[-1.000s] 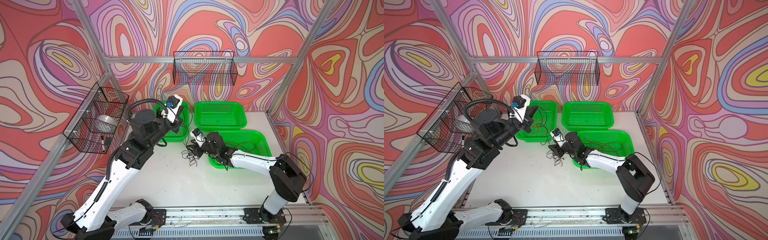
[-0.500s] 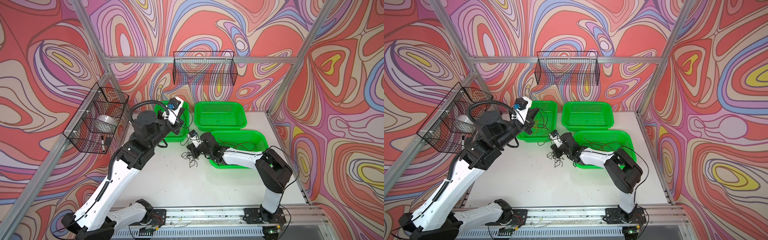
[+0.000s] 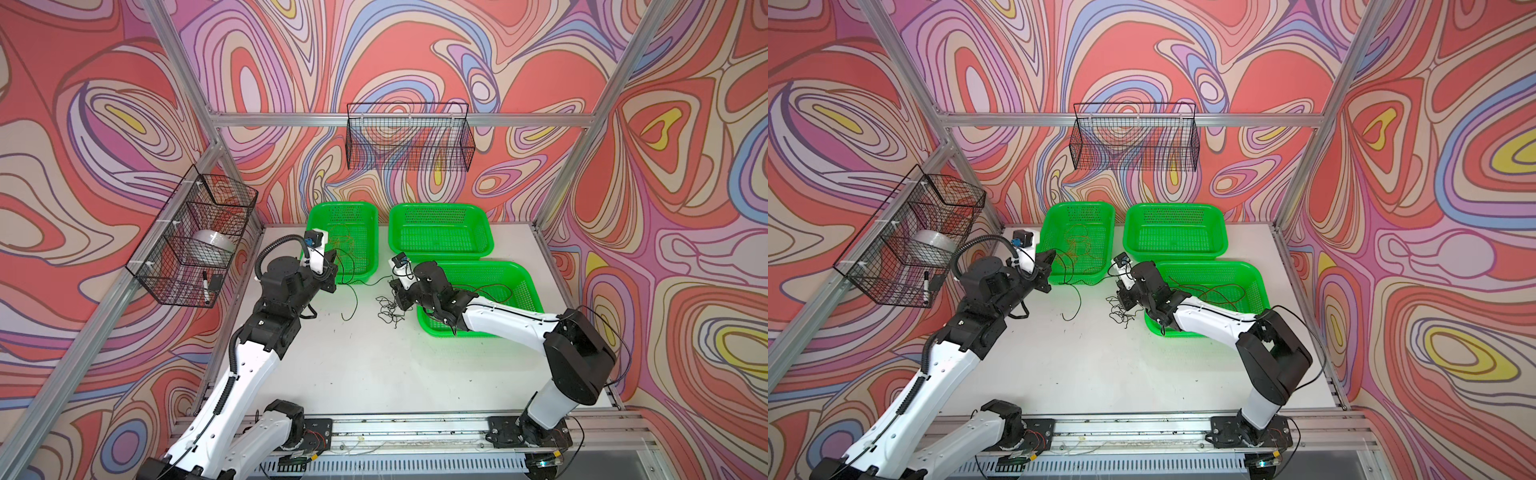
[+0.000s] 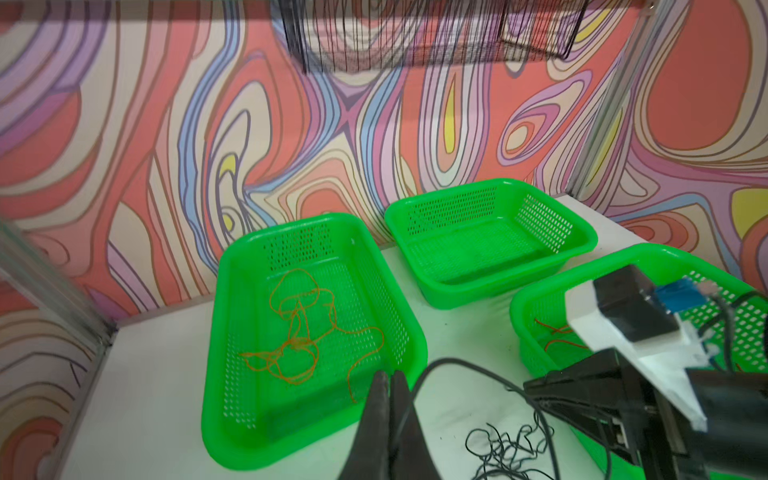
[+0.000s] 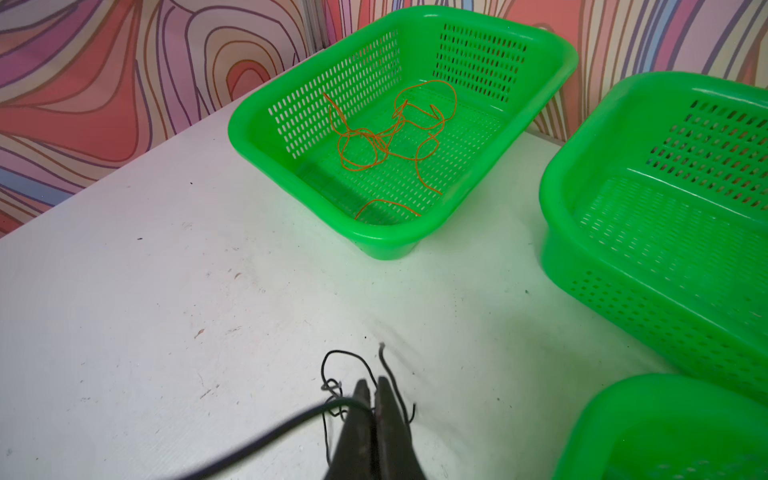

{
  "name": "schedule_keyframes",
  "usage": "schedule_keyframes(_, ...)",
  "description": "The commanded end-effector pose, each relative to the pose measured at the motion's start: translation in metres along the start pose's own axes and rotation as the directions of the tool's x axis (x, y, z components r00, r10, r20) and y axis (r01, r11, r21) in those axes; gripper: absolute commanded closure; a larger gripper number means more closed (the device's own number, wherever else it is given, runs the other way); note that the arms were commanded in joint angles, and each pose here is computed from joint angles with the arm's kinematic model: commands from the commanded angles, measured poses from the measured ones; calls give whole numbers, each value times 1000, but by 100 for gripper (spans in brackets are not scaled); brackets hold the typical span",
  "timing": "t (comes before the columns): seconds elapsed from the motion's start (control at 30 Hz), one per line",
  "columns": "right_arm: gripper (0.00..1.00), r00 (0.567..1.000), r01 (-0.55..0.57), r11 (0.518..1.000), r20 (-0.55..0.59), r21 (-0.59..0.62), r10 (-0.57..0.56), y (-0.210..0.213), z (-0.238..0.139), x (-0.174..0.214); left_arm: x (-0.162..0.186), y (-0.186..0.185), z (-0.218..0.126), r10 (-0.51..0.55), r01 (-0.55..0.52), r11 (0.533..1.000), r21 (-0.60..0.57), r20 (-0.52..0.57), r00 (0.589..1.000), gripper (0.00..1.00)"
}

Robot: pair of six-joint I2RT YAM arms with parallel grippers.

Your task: Untangle the cables

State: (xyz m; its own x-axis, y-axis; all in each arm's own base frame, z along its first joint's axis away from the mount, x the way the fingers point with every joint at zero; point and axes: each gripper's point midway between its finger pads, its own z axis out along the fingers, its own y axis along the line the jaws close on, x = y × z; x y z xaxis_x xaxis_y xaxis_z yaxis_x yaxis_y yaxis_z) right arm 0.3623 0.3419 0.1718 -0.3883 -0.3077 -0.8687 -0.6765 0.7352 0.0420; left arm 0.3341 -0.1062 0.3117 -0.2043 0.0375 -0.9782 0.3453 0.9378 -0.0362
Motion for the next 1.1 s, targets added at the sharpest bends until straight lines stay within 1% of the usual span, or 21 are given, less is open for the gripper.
schedule_keyframes(0.0,100,995,81,995,-60,49,-78,-9,-2,-1,12,0,-3,-80,80,997,16,51,995,100)
schedule_keyframes(0.03,100,993,94,994,-77,59,-89,-11,-1,-1,24,2,-3,-88,87,996,9,39,995,100)
schedule_keyframes(0.07,100,991,106,992,-90,63,-100,-12,-1,-1,32,3,-2,-89,88,996,5,34,995,96)
schedule_keyframes(0.1,100,990,112,991,-98,68,-105,-13,-1,-2,44,4,-2,-94,94,996,-1,21,995,86)
schedule_keyframes(0.17,100,988,121,991,-103,58,-115,-11,-1,-5,60,6,-3,-108,108,994,-16,4,994,56)
schedule_keyframes(0.2,100,988,120,991,-102,51,-115,-10,-1,-7,68,7,-3,-118,118,993,-23,-5,993,42)
schedule_keyframes(0.23,100,988,119,992,-106,46,-114,-9,-1,-7,73,8,-4,-124,124,992,-26,-8,992,35)
schedule_keyframes(0.27,100,988,119,992,-108,41,-114,-8,-1,-9,73,9,-5,-126,126,991,-33,0,992,30)
schedule_keyframes(0.3,100,987,119,992,-117,35,-114,-7,0,-8,89,10,-5,-125,124,991,-40,-25,992,26)
schedule_keyframes(0.33,100,985,121,992,-126,33,-116,-7,2,-7,90,9,-5,-114,114,993,-38,-24,993,24)
schedule_keyframes(0.37,100,984,121,992,-132,31,-116,-7,2,-7,90,8,-5,-99,99,995,-32,-26,995,22)
schedule_keyframes(0.47,100,981,127,992,-148,15,-123,-5,5,-9,89,-5,-5,-42,44,998,48,-46,998,21)
schedule_keyframes(0.53,100,980,126,992,-157,12,-123,-4,6,-10,94,-25,-3,-7,18,987,159,-69,998,22)
schedule_keyframes(0.57,100,979,125,992,-162,9,-122,-4,7,-10,80,-32,-3,5,4,980,199,-42,999,22)
schedule_keyframes(0.67,100,979,121,993,-164,5,-118,-3,8,-14,79,-63,0,63,-54,942,331,-16,998,24)
schedule_keyframes(0.77,100,980,115,993,-164,3,-113,-2,7,-15,82,-94,2,128,-122,891,437,16,992,24)
schedule_keyframes(0.9,100,979,110,994,-171,7,-107,-3,6,-16,84,-123,12,103,-102,836,539,28,994,24)
schedule_keyframes(0.97,100,979,107,994,-174,15,-103,-4,5,-18,90,-136,20,118,-106,817,567,15,993,24)
schedule_keyframes(1.0,100,975,104,994,-199,18,-99,-5,12,-9,92,-141,24,125,-110,812,574,14,992,24)
schedule_keyframes(1.07,100,975,100,995,-201,20,-94,-5,12,-10,90,-145,34,112,-107,815,569,26,993,24)
